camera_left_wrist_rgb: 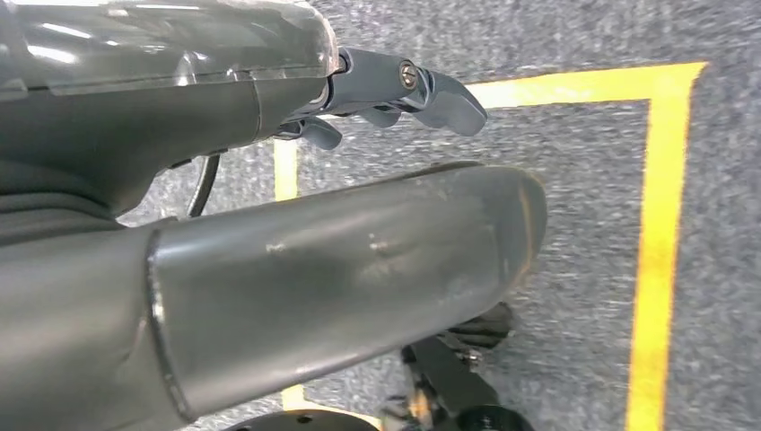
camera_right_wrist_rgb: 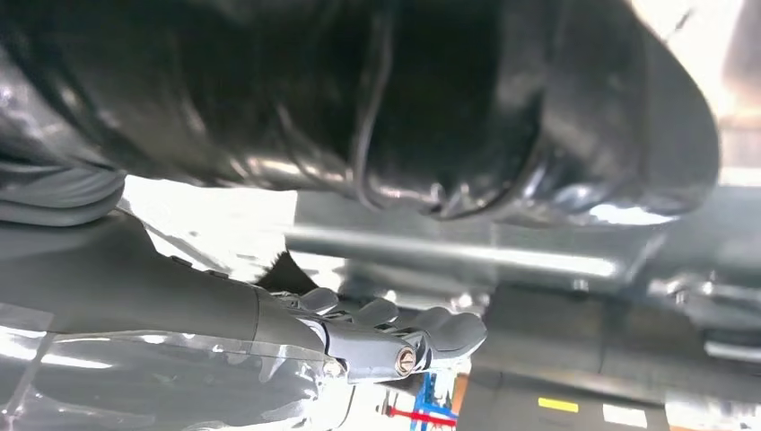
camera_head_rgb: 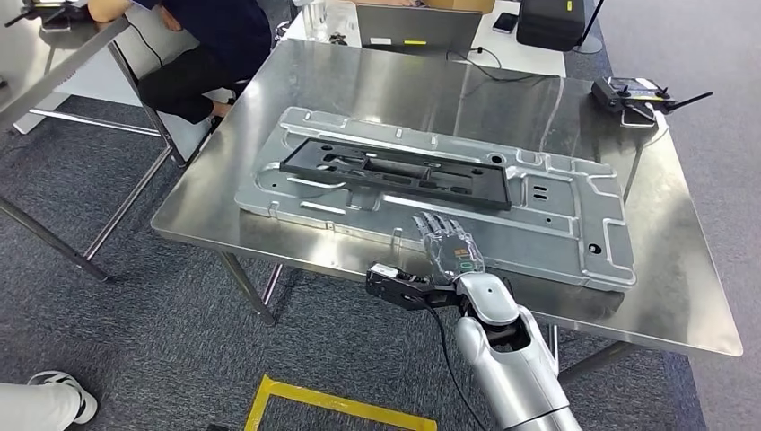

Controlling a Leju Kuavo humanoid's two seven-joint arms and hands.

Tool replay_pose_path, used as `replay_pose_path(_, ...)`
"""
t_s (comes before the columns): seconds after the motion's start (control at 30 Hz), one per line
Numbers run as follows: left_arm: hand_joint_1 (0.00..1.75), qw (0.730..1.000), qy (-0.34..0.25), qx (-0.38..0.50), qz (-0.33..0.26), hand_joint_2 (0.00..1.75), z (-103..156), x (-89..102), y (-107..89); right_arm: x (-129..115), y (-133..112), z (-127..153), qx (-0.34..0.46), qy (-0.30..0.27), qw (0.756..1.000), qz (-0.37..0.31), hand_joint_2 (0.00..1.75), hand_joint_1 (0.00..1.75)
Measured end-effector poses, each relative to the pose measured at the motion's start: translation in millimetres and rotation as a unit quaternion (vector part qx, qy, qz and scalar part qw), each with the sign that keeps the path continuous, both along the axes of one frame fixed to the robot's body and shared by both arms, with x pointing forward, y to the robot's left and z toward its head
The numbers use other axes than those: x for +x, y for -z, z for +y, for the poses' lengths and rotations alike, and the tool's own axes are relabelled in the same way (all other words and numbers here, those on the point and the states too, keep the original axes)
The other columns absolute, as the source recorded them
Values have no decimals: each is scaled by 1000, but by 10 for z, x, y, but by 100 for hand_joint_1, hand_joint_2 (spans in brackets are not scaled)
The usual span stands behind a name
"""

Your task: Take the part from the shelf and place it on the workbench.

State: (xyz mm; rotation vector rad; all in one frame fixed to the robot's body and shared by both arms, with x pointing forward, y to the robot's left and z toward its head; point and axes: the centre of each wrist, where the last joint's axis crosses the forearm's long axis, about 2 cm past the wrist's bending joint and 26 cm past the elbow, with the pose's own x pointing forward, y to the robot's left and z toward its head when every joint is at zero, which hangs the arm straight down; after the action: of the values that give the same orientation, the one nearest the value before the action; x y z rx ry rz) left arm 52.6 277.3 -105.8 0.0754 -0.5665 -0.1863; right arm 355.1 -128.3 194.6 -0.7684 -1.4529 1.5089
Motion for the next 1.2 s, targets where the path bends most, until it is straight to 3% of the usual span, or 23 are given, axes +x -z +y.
replay_pose_path(0.77,0,1000,-4,-1,5,0,5,3,6,-51,-57,109,23,-17,999,-25,0,0)
replay_pose_path(0.9,0,1000,-10,-3,6,0,-21,-10,7,-235,105,62,70,-9,997,-14,0,0)
replay_pose_path(1.07,0,1000,-26,-6,8,0,-70,-48,5,-679,383,-112,184,19,982,29,0,0)
replay_pose_path(1.2,0,999,-40,-12,10,0,-150,-72,-4,-948,425,-280,246,42,967,42,0,0)
